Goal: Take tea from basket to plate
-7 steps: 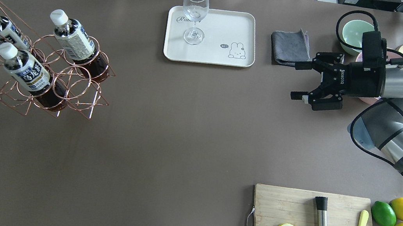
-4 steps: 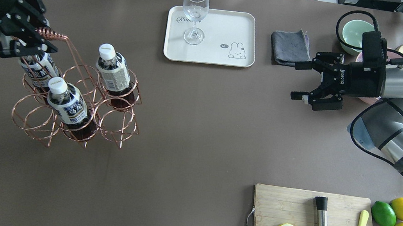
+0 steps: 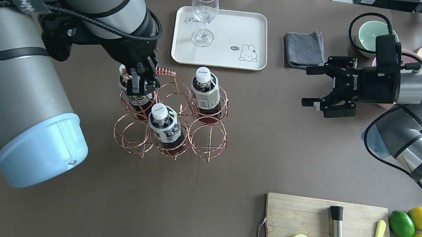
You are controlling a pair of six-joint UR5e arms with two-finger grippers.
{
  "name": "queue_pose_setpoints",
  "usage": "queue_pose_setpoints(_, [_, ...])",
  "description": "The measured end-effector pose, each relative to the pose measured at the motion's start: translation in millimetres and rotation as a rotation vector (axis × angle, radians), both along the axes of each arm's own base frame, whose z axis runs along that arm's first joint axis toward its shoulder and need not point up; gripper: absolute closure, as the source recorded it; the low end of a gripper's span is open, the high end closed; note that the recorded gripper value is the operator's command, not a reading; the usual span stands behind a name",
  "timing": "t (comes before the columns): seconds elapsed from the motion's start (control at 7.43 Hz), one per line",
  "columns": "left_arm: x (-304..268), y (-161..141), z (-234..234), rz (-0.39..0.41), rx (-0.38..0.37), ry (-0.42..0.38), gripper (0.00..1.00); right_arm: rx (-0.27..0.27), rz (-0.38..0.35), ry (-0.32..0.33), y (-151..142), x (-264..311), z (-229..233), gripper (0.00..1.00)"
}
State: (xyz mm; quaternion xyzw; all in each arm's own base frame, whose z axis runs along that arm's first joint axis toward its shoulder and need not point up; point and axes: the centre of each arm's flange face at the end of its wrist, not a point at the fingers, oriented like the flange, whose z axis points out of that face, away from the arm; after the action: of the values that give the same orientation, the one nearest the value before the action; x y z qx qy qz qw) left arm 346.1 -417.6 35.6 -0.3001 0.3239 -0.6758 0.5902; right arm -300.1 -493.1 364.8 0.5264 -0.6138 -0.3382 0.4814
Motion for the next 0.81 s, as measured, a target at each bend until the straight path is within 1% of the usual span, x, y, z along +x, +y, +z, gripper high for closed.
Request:
queue_pose_setpoints(0.27, [39.2, 6.5, -25.6, 0.021, 0.002, -0.009, 1.0, 0.006, -0.009, 0.0, 3.9, -6.9, -0.2, 0.01])
queue_pose_setpoints(0.54, [62.1, 8.4, -34.6, 0.037, 0.004, -0.017, 1.0, 0.018, -0.017, -0.002, 7.8, -13.8, -1.8, 0.01])
queue_pose_setpoints(0.67, [68.7, 10.1, -35.9, 0.043, 0.007, -0.019, 1.0, 0.034, -0.016, -0.005, 8.2, -16.7, -5.1, 0.01])
queue_pose_setpoints(0.81, [75.8, 10.5, -36.9, 0.049, 0.008, -0.021, 1.0, 0.07, -0.002, -0.007, 7.2, -19.0, -9.3, 0.01])
